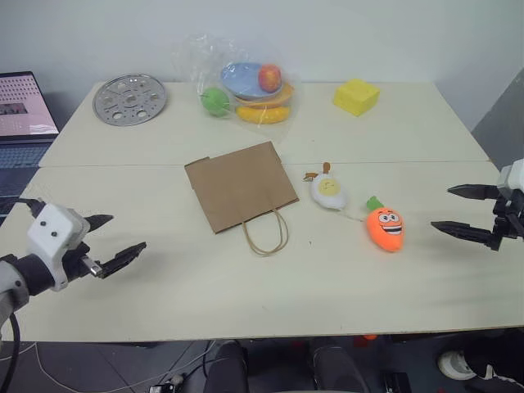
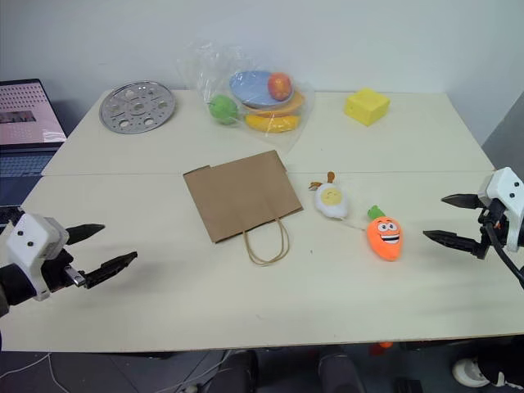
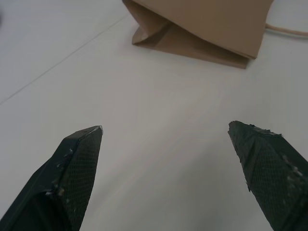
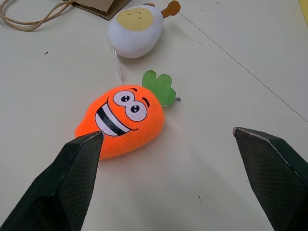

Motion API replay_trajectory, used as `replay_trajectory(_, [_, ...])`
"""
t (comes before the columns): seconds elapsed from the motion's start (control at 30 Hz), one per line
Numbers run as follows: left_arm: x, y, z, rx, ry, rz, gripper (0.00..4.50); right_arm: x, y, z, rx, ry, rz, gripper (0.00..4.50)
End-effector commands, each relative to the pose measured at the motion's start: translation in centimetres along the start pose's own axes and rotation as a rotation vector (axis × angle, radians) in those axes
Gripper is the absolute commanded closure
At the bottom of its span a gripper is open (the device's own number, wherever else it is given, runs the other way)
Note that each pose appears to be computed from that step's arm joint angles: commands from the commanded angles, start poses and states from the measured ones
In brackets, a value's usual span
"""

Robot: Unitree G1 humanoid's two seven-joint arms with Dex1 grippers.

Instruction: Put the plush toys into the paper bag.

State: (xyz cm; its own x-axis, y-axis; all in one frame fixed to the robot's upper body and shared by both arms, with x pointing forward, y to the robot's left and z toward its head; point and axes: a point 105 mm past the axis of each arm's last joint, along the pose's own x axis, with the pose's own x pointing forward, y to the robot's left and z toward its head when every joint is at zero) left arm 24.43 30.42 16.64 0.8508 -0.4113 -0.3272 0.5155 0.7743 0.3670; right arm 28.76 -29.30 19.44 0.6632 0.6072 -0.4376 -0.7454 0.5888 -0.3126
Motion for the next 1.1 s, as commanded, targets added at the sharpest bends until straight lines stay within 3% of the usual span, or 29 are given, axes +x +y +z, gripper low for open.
replay_trajectory(0.03, [-0.3, -0.1, 1.5, 0.071, -0.033, -0.017, 0.03, -0.2, -0.2, 1.2, -0.050, -0.027, -0.004, 0.00])
replay_trajectory(0.37, [2.2, -2.9, 3.3, 0.194, -0.065, -0.182, 0.03, 0.4, 0.6, 2.1, -0.071, -0.055, 0.021, 0.00])
replay_trajectory(0.53, [5.0, -7.2, 4.1, 0.292, -0.103, -0.377, 0.03, 1.7, 3.7, 3.7, -0.086, -0.102, 0.131, 0.00])
replay_trajectory(0.6, [5.2, -7.7, 4.0, 0.312, -0.098, -0.401, 0.03, 1.8, 4.2, 3.9, -0.084, -0.105, 0.143, 0.00])
replay_trajectory(0.7, [6.7, -10.5, 4.1, 0.372, -0.146, -0.509, 0.03, 2.9, 7.4, 5.0, -0.119, -0.126, 0.246, 0.00])
replay_trajectory(0.87, [9.5, -11.9, 4.7, 0.456, -0.240, -0.550, 0.03, 4.1, 10.7, 6.8, -0.126, -0.189, 0.316, 0.00])
replay_trajectory(1.1, [11.8, -13.3, 4.5, 0.520, -0.308, -0.564, 0.03, 4.3, 12.2, 6.9, -0.103, -0.186, 0.328, 0.00])
